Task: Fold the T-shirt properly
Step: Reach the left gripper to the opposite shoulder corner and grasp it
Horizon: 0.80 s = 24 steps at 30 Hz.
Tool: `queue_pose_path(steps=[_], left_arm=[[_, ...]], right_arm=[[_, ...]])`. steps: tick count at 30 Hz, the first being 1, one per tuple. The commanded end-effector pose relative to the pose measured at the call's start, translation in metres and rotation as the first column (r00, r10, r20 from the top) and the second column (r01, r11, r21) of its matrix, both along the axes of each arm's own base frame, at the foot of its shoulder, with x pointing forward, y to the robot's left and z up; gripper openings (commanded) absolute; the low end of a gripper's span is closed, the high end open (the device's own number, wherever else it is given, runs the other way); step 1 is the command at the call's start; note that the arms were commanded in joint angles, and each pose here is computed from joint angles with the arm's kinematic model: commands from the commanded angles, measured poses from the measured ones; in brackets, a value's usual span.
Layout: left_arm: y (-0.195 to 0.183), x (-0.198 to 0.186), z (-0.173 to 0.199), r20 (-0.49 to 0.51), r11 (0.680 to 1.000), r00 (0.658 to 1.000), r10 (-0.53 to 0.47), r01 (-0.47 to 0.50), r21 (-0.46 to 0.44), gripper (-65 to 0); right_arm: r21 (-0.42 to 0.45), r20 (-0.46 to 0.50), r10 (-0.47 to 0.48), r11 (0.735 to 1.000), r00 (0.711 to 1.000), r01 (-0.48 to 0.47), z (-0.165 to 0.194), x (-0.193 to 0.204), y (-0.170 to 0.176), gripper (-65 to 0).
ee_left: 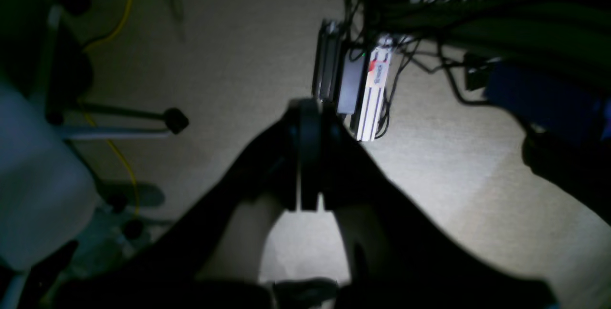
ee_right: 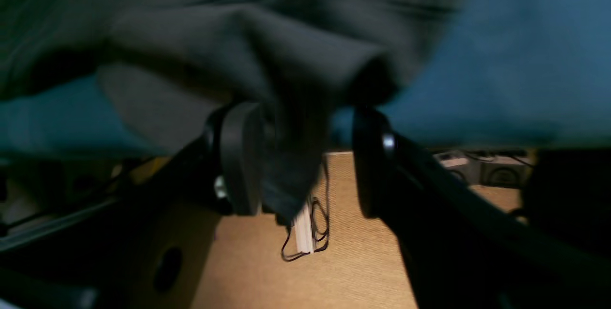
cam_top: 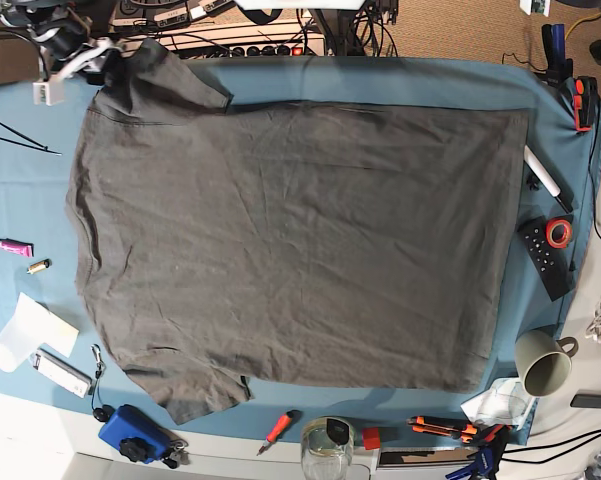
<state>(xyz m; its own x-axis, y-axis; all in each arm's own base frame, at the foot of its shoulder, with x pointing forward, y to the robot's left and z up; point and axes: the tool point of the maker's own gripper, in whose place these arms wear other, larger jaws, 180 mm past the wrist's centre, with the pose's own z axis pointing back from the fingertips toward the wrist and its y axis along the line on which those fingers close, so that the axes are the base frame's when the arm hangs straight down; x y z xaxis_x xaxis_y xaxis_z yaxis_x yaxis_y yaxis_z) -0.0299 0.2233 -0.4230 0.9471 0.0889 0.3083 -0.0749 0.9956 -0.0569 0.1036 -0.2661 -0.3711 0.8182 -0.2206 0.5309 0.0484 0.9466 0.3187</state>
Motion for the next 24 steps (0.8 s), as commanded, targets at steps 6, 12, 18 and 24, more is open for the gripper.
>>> queue_pose_path(steps=[6, 12, 18, 24], left_arm=[[-0.002, 0.054, 0.016, 0.15, 1.0, 0.988, -0.023, 0.021, 0.011, -58.0], [-0.009, 0.09, 0.044, 0.25, 0.993, 0.963, -0.106, 0.091, 0.071, -40.4], [-0.027, 0.137, 0.099, 0.421, 0.98, 0.887, -0.191, 0.149, 0.13, -40.5], [-0.023, 0.16, 0.097, 0.459, 0.982, 0.87, -0.181, 0.132, 0.137, -40.5]], right_arm=[[-0.029, 0.009, 0.02, 0.999, 1.0, -0.02, 0.003, 0.002, -0.002, -35.6], [-0.031, -0.006, 0.024, 0.999, 1.0, -0.024, 0.002, -0.001, -0.002, -35.7], [-0.031, -0.006, 0.024, 0.999, 1.0, -0.024, 0.002, -0.001, -0.002, -35.7], [-0.031, -0.006, 0.024, 0.999, 1.0, -0.024, 0.002, -0.001, -0.002, -35.6]])
